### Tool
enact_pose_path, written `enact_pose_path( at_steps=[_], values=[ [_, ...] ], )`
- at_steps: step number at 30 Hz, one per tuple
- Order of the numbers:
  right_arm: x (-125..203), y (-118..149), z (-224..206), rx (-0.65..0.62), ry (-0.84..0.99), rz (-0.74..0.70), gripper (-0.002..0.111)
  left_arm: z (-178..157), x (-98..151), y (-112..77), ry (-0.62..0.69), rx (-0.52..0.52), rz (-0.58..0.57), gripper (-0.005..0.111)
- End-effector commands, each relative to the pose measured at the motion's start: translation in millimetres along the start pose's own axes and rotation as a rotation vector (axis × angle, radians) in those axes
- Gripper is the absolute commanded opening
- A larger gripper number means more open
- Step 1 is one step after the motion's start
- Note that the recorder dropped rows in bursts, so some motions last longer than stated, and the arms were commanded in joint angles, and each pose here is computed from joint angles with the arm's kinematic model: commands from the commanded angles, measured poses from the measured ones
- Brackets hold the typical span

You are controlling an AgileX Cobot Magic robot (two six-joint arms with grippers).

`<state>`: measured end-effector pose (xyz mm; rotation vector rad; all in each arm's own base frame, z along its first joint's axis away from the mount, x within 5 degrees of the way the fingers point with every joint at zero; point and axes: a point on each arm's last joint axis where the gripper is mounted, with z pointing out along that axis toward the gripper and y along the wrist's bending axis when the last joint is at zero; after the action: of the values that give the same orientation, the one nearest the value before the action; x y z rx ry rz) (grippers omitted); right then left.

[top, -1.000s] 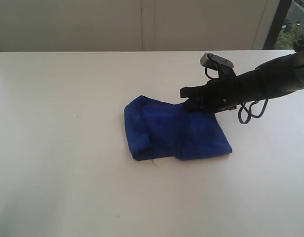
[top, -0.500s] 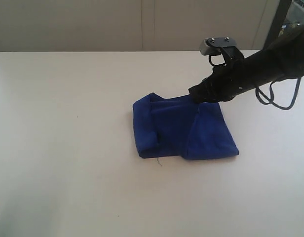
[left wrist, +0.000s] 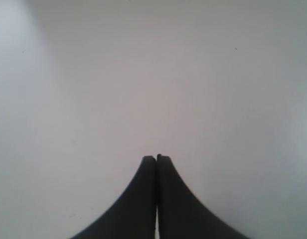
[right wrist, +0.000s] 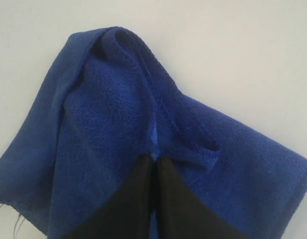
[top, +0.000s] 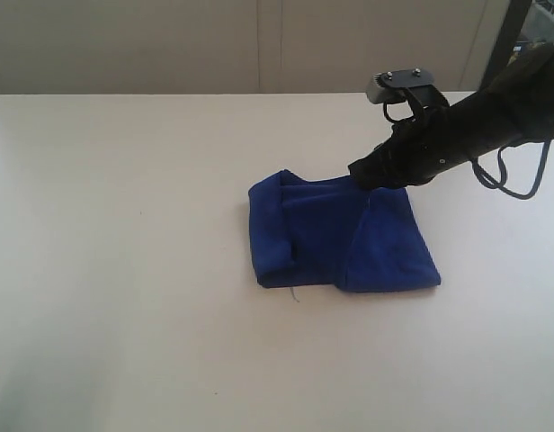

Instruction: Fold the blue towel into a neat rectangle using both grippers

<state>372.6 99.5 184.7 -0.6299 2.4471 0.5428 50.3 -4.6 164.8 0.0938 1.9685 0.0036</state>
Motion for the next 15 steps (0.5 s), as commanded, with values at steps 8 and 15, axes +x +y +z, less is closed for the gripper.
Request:
enact_pose_path(
  at_steps=[8,15],
  values=[
    [-2.3,-1.9,-1.5,0.009,-0.012,0.009,0.0,0.6,1.7,0.1,0.002,-0.004,-0.008,0.0],
    [-2.3,-1.7,-1.5,0.007,-0.012,0.001,0.0,0.6,1.7,0.1,0.002,-0.004,-0.008,0.0]
  ],
)
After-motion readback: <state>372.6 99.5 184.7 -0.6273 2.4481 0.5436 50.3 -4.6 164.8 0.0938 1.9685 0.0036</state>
